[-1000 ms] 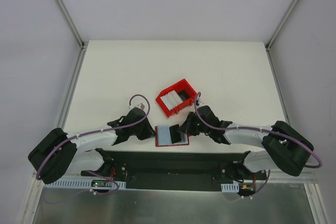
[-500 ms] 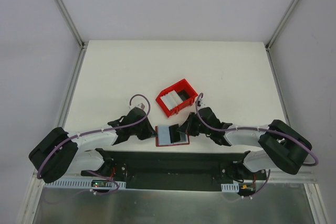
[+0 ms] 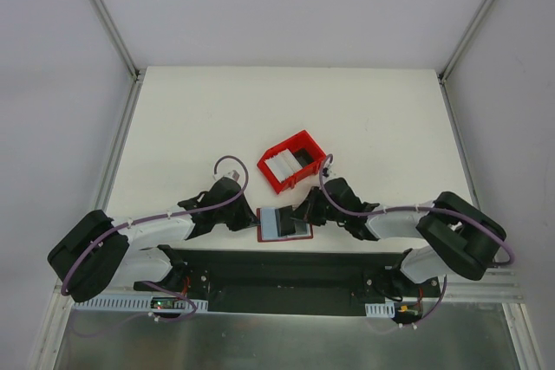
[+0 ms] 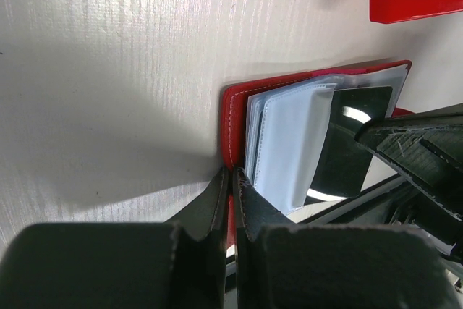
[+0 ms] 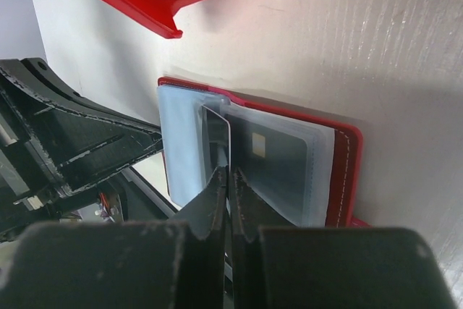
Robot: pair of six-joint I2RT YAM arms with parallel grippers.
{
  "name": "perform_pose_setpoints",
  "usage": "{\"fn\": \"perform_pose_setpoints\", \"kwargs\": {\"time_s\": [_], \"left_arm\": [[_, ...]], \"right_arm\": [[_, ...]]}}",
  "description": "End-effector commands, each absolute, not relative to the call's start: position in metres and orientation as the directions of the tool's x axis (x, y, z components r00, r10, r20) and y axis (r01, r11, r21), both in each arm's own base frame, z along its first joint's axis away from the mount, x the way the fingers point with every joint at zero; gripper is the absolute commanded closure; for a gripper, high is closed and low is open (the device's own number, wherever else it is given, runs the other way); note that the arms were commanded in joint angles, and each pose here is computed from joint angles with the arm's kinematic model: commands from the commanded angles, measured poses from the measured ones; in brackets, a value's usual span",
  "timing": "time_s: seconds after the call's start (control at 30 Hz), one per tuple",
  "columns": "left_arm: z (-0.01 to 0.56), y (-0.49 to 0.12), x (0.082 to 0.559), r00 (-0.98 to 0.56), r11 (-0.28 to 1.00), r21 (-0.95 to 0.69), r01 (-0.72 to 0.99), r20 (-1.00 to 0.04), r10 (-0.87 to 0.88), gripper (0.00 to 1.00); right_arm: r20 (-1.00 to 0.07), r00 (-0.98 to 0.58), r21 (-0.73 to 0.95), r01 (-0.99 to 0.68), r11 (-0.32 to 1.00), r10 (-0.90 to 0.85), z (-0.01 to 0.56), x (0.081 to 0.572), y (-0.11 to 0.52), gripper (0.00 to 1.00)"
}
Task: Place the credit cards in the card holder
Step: Insert the credit card into the card holder.
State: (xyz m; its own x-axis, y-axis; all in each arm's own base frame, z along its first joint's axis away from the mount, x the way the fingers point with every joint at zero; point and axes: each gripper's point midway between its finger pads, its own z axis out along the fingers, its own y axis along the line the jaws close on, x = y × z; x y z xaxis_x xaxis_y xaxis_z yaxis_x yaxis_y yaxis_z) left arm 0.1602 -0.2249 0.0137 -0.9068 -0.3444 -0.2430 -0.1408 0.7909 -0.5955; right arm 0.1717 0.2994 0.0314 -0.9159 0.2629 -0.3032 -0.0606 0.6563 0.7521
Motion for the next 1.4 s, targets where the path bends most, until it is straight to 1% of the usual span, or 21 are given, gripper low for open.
{"fn": "perform_pose_setpoints", "kwargs": {"time_s": [0.0,0.23,0.33,0.4,0.5,0.63,0.67,0.87,1.0,1.23,1.3,1.37], "left_arm": [[-0.009,-0.205,0.15,-0.914,0.849,-0.498,-0.174,-0.239,-0.328,1.0],[-0.007,-0.208,0.15,-0.916,0.848,-0.501,-0.17,-0.237,-0.323,1.0],[-0.007,-0.207,0.151,-0.916,0.849,-0.5,-0.169,-0.239,-0.323,1.0],[-0.008,-0.207,0.151,-0.916,0.85,-0.498,-0.17,-0.24,-0.323,1.0],[-0.007,-0.206,0.151,-0.913,0.848,-0.502,-0.172,-0.241,-0.328,1.0],[-0.007,-0.206,0.15,-0.914,0.849,-0.501,-0.168,-0.242,-0.324,1.0],[-0.007,-0.206,0.15,-0.915,0.849,-0.501,-0.17,-0.24,-0.325,1.0],[-0.007,-0.209,0.151,-0.918,0.85,-0.5,-0.166,-0.237,-0.318,1.0],[-0.006,-0.209,0.152,-0.916,0.849,-0.502,-0.165,-0.241,-0.32,1.0],[-0.004,-0.21,0.154,-0.914,0.847,-0.505,-0.166,-0.243,-0.324,1.0],[-0.005,-0.208,0.154,-0.912,0.847,-0.503,-0.171,-0.244,-0.329,1.0],[-0.005,-0.208,0.154,-0.911,0.849,-0.501,-0.168,-0.25,-0.328,1.0]], "right_arm": [[-0.282,-0.933,0.734,-0.059,0.677,0.224,0.017,0.16,0.299,1.0],[-0.27,-0.944,0.735,-0.076,0.674,0.188,0.018,0.155,0.321,0.99],[-0.271,-0.945,0.737,-0.08,0.671,0.185,0.022,0.156,0.328,0.96],[-0.287,-0.939,0.712,-0.08,0.697,0.187,0.021,0.158,0.322,0.9],[-0.327,-0.922,0.667,-0.07,0.742,0.207,0.024,0.163,0.303,0.74],[-0.372,-0.908,0.64,-0.101,0.762,0.191,0.033,0.166,0.293,0.61],[-0.367,-0.913,0.644,-0.111,0.757,0.179,0.036,0.165,0.297,0.6],[-0.32,-0.943,0.677,-0.159,0.718,0.093,0.038,0.156,0.325,0.59],[-0.305,-0.952,0.687,-0.192,0.701,0.038,0.038,0.15,0.342,0.62],[-0.331,-0.943,0.702,-0.234,0.673,0.017,0.052,0.153,0.357,0.66],[-0.358,-0.934,0.683,-0.252,0.685,0.014,0.056,0.155,0.353,0.65],[-0.395,-0.919,0.654,-0.285,0.7,-0.005,0.063,0.157,0.347,0.62]]}}
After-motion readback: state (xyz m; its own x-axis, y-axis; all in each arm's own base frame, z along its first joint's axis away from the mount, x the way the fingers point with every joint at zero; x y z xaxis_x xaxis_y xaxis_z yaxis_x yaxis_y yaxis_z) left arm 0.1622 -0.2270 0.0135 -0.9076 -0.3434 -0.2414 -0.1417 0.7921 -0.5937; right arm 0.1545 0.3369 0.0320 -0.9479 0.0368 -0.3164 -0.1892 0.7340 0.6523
